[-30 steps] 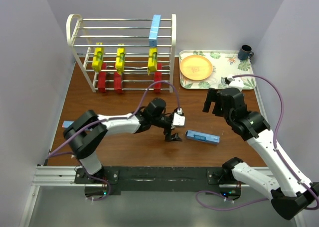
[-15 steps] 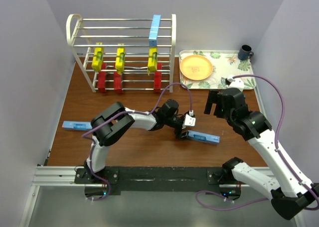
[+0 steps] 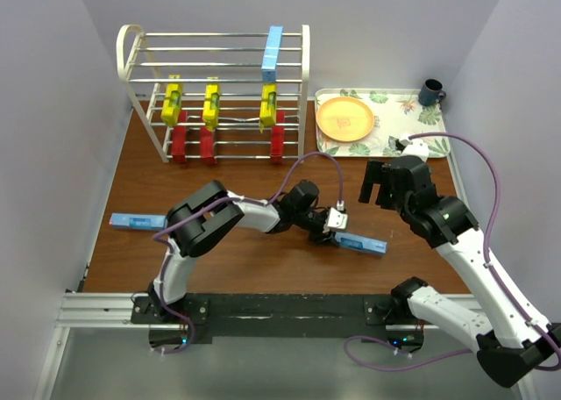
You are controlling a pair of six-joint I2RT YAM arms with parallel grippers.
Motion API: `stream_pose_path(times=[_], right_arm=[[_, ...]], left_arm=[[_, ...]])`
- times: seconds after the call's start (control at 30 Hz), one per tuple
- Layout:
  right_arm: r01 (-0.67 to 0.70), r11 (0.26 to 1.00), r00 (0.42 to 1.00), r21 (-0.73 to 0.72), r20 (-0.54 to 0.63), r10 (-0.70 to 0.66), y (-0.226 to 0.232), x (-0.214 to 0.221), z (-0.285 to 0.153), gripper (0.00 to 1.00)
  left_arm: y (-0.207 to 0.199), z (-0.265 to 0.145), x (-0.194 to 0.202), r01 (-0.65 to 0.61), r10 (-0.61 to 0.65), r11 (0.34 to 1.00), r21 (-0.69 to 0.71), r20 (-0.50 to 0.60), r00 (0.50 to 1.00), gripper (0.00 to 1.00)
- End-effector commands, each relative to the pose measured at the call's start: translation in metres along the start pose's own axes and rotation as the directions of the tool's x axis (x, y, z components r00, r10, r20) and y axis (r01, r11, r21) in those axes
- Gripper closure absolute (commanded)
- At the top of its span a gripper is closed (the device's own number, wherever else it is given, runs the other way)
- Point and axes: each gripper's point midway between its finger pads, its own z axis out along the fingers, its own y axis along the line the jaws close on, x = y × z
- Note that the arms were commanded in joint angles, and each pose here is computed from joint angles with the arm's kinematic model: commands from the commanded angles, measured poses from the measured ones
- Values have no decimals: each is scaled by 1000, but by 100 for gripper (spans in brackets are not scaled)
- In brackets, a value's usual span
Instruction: Place and organize the toothpastes onto the shelf
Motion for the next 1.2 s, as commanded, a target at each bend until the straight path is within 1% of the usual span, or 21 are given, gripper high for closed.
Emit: stream_pose_path(times=[0.0, 0.07, 0.1, 0.27, 0.3, 0.37, 0.4, 0.47, 0.5, 0.53, 0.57, 0.63, 0.67, 0.73, 0.83, 0.87, 0.9, 0.97, 1.03, 1.13, 1.17], right_arm=[[-36, 999, 998, -23, 45, 37, 2, -13, -9, 3], [-35, 999, 998, -24, 50, 37, 2, -14, -9, 3], [-38, 999, 998, -25, 58, 40, 2, -16, -9, 3], [-38, 998, 995, -44, 94, 42, 8, -30, -11, 3], [-38, 998, 993, -50, 107, 43, 10, -36, -13, 3], [-41, 998, 991, -54, 123, 48, 12, -42, -14, 3], [-48, 997, 989, -60, 136, 56, 13, -48, -16, 3], [-68, 994, 984, -82, 158, 80, 16, -57, -22, 3], [-75, 992, 979, -100, 180, 93, 18, -64, -29, 3], [-81, 990, 976, -113, 194, 102, 19, -68, -32, 3], [-91, 989, 971, -119, 210, 114, 19, -73, -36, 3], [-98, 986, 963, -131, 238, 128, 18, -80, -43, 3], [-104, 987, 959, -123, 249, 132, 15, -83, -45, 3], [-112, 986, 952, -125, 270, 142, 12, -85, -51, 3], [-132, 984, 936, -123, 311, 164, 5, -89, -57, 3], [-136, 983, 931, -123, 324, 170, 4, -91, -58, 3], [-136, 984, 932, -117, 321, 167, 3, -88, -56, 3], [-132, 985, 938, -113, 306, 161, 5, -84, -50, 3], [-132, 985, 945, -115, 284, 160, 7, -78, -45, 3], [-129, 984, 953, -127, 257, 158, 12, -72, -38, 3], [-129, 983, 954, -132, 254, 159, 14, -71, -37, 3]], left_arm=[[-1, -13, -28, -43, 46, 998, -42, 59, 997, 66], [-5, -20, -29, -28, 31, 998, -63, 59, 998, 70], [-5, -27, -40, -37, 43, 996, -82, 76, 996, 72], [-9, -56, -58, -1, 20, 984, -181, 99, 995, 75], [-8, -66, -73, -3, 29, 978, -210, 121, 992, 77], [-2, -83, -77, 65, -29, 963, -261, 138, 990, 80], [0, -96, -93, 68, -20, 956, -287, 169, 985, 83], [7, -118, -97, 115, -52, 927, -356, 183, 982, 87], [8, -137, -117, 101, -16, 912, -398, 211, 977, 90], [10, -149, -120, 105, -12, 894, -436, 211, 977, 91], [11, -170, -137, 101, 16, 862, -497, 225, 974, 92], [12, -194, -150, 100, 37, 823, -559, 230, 973, 92], [12, -217, -163, 114, 50, 784, -611, 246, 968, 93], [13, -241, -170, 142, 42, 736, -662, 253, 967, 94], [19, -289, -190, 194, 45, 628, -754, 284, 958, 95], [21, -308, -198, 221, 49, 570, -792, 302, 952, 95], [25, -328, -212, 241, 70, 522, -818, 323, 944, 95], [27, -353, -221, 275, 63, 448, -851, 337, 940, 94], [27, -375, -237, 278, 75, 406, -871, 335, 939, 92], [32, -410, -258, 292, 77, 305, -907, 329, 941, 92], [38, -419, -258, 298, 66, 254, -920, 324, 944, 92]])
